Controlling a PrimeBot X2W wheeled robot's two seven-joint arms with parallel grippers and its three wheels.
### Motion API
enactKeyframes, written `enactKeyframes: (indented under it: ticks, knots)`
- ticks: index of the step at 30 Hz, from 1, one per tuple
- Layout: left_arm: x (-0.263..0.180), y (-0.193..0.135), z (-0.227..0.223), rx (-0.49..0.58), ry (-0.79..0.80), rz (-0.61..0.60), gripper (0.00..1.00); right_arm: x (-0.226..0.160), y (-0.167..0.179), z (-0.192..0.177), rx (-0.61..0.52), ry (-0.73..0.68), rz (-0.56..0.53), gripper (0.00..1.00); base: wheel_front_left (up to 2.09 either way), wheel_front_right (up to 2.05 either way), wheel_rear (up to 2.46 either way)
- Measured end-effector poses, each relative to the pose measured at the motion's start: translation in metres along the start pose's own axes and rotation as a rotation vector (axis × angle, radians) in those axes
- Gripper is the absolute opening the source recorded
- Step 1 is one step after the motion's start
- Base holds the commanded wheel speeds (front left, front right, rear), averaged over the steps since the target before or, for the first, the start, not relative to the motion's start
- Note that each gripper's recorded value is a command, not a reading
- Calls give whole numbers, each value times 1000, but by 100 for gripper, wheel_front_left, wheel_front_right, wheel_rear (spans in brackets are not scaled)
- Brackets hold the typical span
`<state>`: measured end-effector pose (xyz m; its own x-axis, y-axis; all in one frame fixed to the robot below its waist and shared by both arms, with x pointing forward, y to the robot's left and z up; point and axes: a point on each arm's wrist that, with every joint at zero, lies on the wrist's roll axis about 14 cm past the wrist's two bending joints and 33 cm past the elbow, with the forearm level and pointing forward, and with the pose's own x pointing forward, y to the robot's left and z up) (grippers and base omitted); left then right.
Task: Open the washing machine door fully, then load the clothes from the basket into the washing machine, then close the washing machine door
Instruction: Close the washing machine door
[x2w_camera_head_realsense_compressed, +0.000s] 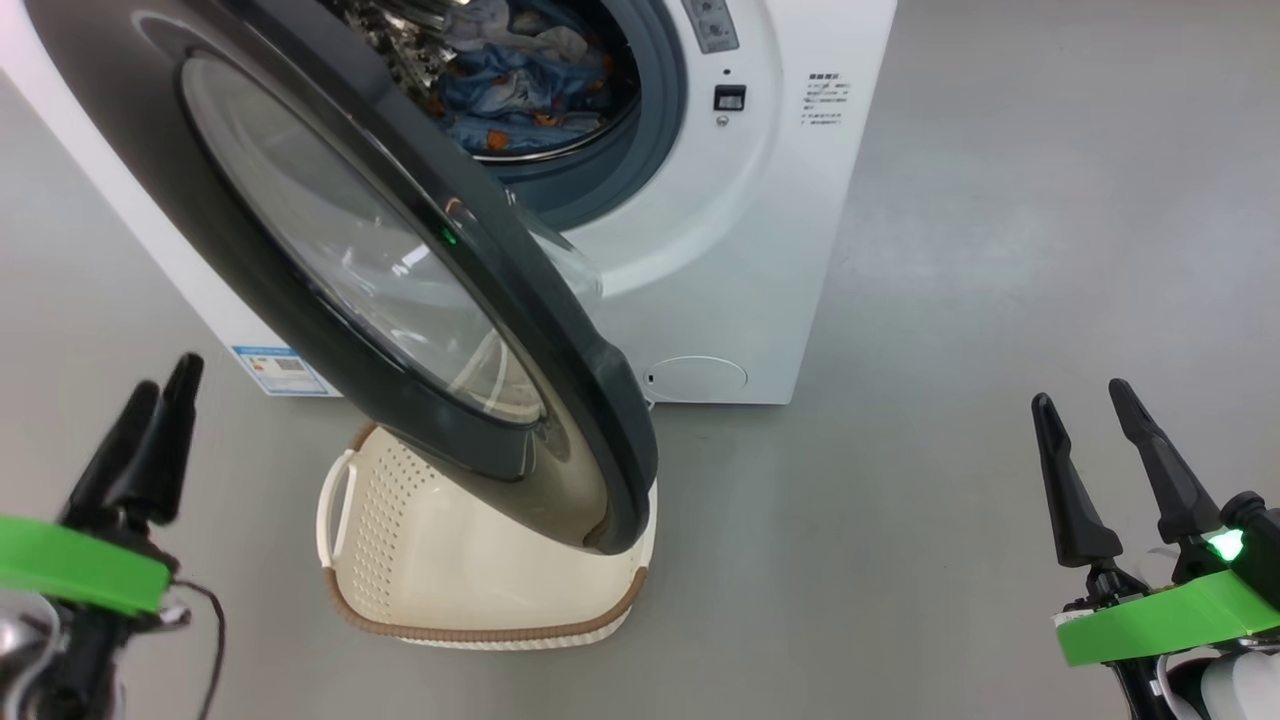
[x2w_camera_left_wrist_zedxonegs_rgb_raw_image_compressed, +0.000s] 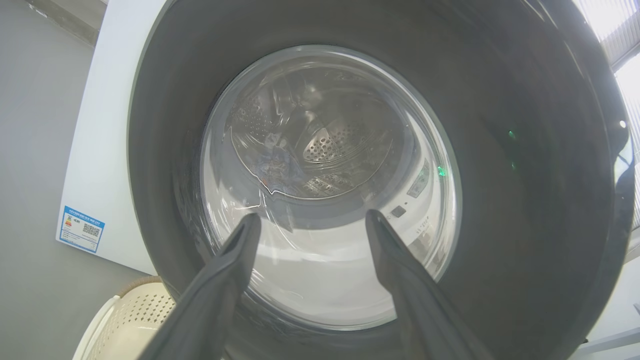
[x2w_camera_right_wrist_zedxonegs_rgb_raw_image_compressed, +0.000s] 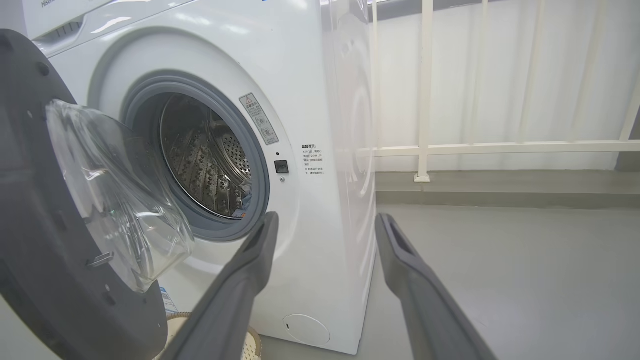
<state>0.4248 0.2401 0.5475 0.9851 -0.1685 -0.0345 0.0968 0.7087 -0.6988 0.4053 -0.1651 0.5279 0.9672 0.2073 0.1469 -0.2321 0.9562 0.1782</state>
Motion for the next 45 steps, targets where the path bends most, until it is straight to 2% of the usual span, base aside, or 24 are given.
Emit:
enactKeyframes:
  ticks: [8, 16, 34, 37, 45]
  knots:
    - [-15, 20, -10, 91, -106, 58, 100, 4, 4, -4, 5, 8, 12, 100, 0, 0, 0]
    - [-35, 45, -37, 216, -105, 125, 100, 8, 9, -7, 10, 14, 31, 100, 0, 0, 0]
    - [-66, 55, -56, 538, -121, 231, 100, 12, 22, -9, 13, 20, 72, 100, 0, 0, 0]
    - [-71, 59, -58, 576, -110, 248, 100, 11, 22, -9, 13, 21, 73, 100, 0, 0, 0]
    - [-74, 60, -65, 580, -96, 260, 100, 11, 22, -10, 13, 23, 71, 100, 0, 0, 0]
